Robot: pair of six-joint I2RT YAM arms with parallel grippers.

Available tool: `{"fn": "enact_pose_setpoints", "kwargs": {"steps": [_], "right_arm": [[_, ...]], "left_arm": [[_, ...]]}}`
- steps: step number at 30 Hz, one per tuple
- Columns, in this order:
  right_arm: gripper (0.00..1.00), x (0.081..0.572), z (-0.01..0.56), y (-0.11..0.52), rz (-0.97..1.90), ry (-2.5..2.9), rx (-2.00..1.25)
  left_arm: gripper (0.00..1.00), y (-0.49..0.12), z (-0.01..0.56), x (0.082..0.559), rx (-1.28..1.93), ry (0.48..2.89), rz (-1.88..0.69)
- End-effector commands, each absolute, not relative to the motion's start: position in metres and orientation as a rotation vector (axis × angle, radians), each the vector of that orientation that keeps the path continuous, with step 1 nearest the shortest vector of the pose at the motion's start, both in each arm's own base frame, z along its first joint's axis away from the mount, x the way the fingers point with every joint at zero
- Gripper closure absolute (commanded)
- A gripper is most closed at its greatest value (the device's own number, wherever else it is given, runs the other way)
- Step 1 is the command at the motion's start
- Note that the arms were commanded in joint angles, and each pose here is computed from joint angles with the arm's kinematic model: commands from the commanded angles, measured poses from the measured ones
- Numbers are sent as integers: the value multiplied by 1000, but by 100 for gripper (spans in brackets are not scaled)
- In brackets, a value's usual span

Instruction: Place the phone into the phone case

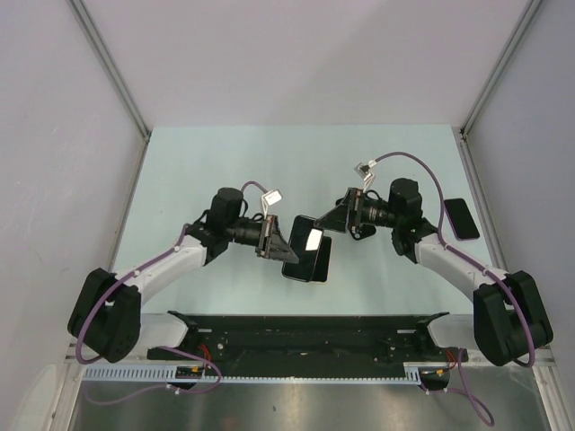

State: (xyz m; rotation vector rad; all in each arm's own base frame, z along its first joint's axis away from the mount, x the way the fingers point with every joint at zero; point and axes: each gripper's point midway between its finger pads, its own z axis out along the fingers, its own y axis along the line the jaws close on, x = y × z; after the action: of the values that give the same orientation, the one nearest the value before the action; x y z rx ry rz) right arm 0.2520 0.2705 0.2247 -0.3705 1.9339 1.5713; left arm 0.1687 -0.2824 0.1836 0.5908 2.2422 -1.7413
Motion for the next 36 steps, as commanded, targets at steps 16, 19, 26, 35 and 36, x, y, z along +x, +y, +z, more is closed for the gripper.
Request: {"fn": "enact_pose_setpoints", "kwargs": {"steps": [16, 19, 26, 35, 36], "right_arm": [[96, 229, 253, 270, 1702, 1845, -533], [100, 232, 256, 269, 1704, 1849, -499], [70, 237, 255, 267, 1644, 1872, -429], [43, 214, 232, 276, 1779, 1901, -515], [44, 215, 232, 276, 1778, 1884, -518]], "left_arm": [[100, -288, 176, 189, 687, 2317, -1614], [100, -289, 164, 194, 673, 2381, -1599], [100, -295, 164, 198, 639, 2367, -1651], [100, -305, 201, 200, 571, 2217, -1768], [100, -304, 201, 201, 557, 2214, -1758]]}}
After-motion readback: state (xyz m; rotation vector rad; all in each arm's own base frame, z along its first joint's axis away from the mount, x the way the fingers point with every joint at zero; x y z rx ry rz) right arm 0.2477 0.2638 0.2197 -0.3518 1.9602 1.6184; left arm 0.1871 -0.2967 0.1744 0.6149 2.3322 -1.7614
